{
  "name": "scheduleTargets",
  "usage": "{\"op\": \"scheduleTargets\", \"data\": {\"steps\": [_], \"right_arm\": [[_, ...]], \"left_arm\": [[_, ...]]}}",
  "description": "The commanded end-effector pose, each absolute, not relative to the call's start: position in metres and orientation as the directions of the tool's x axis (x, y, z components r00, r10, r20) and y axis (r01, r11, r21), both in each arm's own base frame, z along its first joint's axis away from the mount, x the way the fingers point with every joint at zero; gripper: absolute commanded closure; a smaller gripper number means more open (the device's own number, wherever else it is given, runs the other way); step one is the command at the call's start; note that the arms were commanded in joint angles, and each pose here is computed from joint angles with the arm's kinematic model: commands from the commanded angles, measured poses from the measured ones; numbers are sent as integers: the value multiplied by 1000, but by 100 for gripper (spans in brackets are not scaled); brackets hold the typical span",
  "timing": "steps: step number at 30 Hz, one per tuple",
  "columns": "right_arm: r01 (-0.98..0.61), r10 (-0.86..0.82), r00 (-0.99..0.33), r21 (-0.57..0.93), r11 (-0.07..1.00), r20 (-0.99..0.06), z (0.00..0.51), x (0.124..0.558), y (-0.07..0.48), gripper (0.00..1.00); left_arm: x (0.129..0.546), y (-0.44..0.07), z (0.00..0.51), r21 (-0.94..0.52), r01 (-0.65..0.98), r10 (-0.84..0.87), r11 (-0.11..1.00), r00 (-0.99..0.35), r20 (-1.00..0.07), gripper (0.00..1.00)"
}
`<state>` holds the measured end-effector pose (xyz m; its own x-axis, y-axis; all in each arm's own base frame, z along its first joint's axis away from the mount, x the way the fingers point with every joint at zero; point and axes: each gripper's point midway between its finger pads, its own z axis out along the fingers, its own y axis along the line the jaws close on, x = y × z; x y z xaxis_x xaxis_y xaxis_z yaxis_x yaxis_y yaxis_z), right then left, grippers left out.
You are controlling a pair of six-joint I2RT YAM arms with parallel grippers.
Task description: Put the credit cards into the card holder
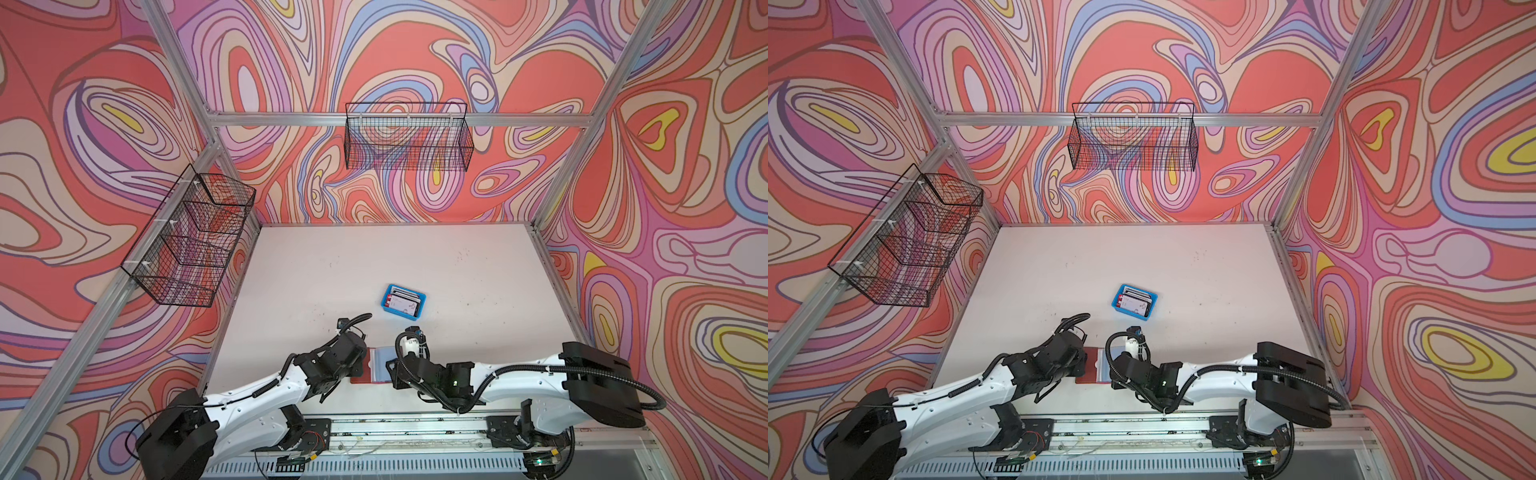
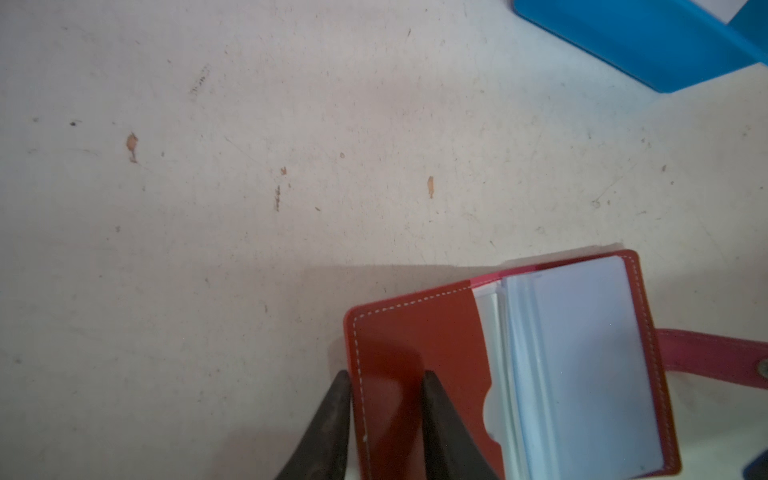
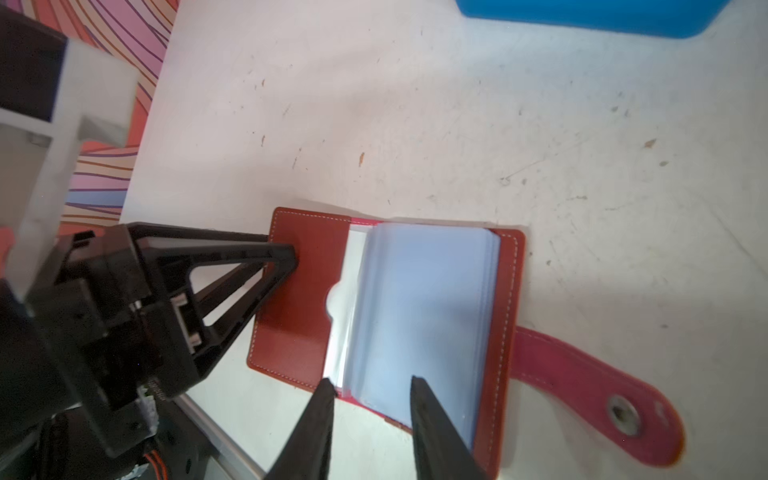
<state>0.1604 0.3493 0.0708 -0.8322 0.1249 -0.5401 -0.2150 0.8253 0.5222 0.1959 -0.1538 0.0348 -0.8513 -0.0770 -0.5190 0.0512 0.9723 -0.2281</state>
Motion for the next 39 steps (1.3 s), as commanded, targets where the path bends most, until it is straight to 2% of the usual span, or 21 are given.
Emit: {"op": "scheduleTargets", "data": {"steps": [1,8,14,18,28,39], "right_arm": [[-215,116,-819,488,846,-562,66,165,349,67],[-204,57,-843,417,886,-534,42,172,354,66],[-163,79,-821,365,917,-565,40,183,337,62],[-167,90,-819,385,908,-566,43,181,335,59],[-187,56,-848,396,899,-528,28,175,349,61],[-223,55,-865,480,848,-499,34,169,370,59]], "left_arm": [[194,-149,29,-216,23,-91,976,-861,-501,69],[192,-149,19,-219,20,-91,976,-869,-486,70],[192,-146,19,-205,17,-88,979,-867,-491,70],[191,-150,18,-220,32,-80,975,-872,-483,70],[188,-148,15,-220,31,-80,975,-874,-479,72],[185,-150,22,-244,57,-71,968,-870,-487,72]]}}
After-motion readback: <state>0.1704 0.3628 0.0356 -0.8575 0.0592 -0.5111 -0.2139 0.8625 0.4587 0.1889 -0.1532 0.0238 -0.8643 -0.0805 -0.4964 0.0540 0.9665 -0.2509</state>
